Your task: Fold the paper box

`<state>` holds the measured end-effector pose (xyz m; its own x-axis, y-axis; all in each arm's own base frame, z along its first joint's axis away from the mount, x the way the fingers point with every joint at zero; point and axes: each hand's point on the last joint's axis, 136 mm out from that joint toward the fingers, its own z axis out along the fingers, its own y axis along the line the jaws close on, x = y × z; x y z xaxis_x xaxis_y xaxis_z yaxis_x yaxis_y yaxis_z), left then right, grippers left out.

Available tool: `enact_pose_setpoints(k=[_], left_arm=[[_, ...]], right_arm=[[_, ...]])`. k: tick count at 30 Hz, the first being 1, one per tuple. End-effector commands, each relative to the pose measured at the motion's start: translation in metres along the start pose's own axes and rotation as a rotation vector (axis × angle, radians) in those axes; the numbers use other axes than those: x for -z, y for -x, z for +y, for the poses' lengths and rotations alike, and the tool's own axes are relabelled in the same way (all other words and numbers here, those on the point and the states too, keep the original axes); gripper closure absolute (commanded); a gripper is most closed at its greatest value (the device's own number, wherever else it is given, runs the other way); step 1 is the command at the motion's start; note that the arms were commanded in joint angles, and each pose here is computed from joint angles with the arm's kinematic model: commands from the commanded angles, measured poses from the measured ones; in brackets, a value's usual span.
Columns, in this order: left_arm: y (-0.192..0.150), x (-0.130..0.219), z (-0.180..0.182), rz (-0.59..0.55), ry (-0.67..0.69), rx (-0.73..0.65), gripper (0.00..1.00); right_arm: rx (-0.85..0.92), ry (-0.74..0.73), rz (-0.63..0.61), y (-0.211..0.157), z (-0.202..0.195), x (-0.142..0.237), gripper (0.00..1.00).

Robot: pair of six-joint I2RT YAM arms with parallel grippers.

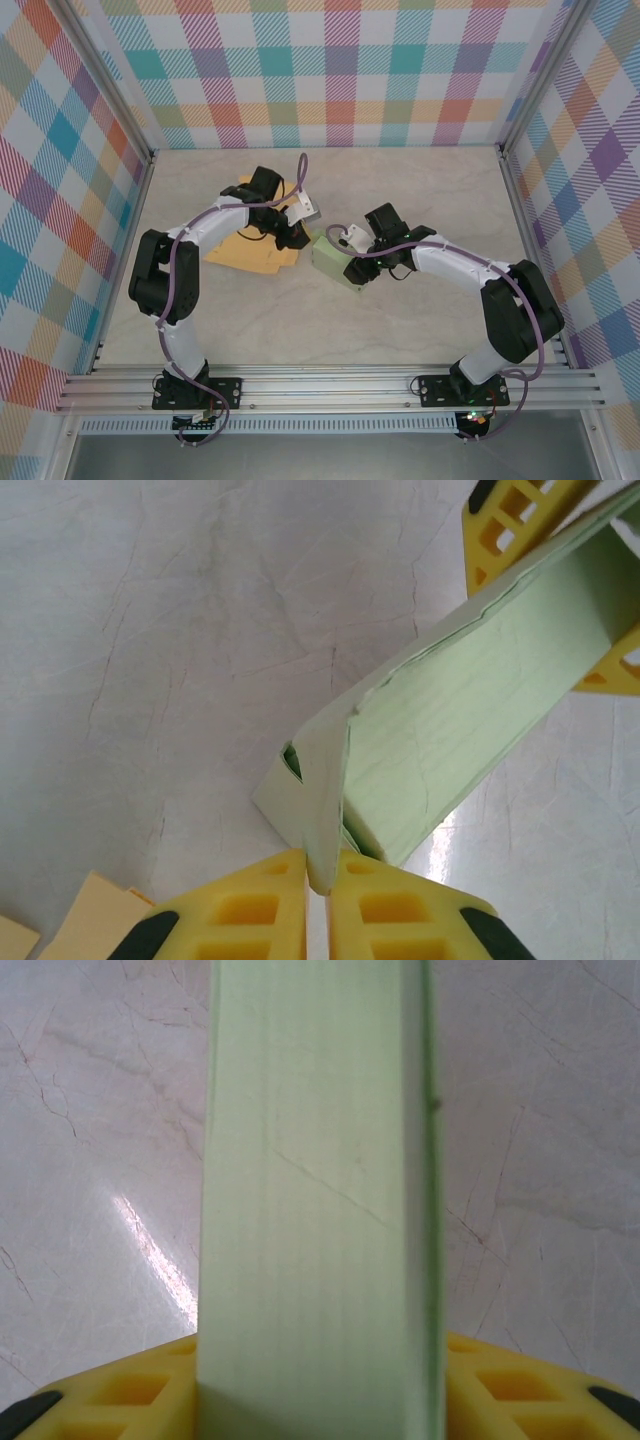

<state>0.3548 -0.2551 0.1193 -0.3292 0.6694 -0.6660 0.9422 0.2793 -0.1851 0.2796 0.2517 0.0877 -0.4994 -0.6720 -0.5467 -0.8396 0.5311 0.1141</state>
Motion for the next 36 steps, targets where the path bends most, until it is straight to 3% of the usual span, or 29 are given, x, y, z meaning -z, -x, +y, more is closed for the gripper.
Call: enact_pose_setpoints(k=[1, 5, 7, 10, 12, 20, 34, 36], left_arm=[[0.031, 0.015, -0.005, -0.082, 0.003, -0.001, 0.91], [0.031, 0.019, -0.008, -0.084, 0.028, -0.009, 0.91], [0.027, 0.020, -0.009, -0.070, 0.052, -0.025, 0.85], [0.017, 0.021, 0.003, -0.038, 0.144, -0.049, 0.50], [0.012, 0.023, 0.013, -0.013, 0.205, -0.062, 0.42], [0.026, 0.025, 0.010, -0.003, 0.140, -0.117, 0.41], [0.022, 0.009, 0.002, 0.069, 0.098, -0.087, 0.46], [0.019, 0.007, 0.005, 0.084, 0.109, -0.068, 0.51]], right_arm=[[0.032, 0.018, -0.034, 0.011, 0.006, 0.004, 0.50], [0.032, 0.017, -0.035, 0.011, 0.005, 0.004, 0.50], [0.032, 0.016, -0.036, 0.011, 0.005, 0.005, 0.50], [0.033, 0.020, -0.039, 0.012, 0.006, 0.006, 0.50], [0.033, 0.023, -0.041, 0.012, 0.007, 0.006, 0.50], [0.033, 0.026, -0.043, 0.012, 0.007, 0.006, 0.50], [0.032, 0.021, -0.037, 0.011, 0.006, 0.005, 0.50], [0.032, 0.021, -0.038, 0.012, 0.006, 0.005, 0.50]])
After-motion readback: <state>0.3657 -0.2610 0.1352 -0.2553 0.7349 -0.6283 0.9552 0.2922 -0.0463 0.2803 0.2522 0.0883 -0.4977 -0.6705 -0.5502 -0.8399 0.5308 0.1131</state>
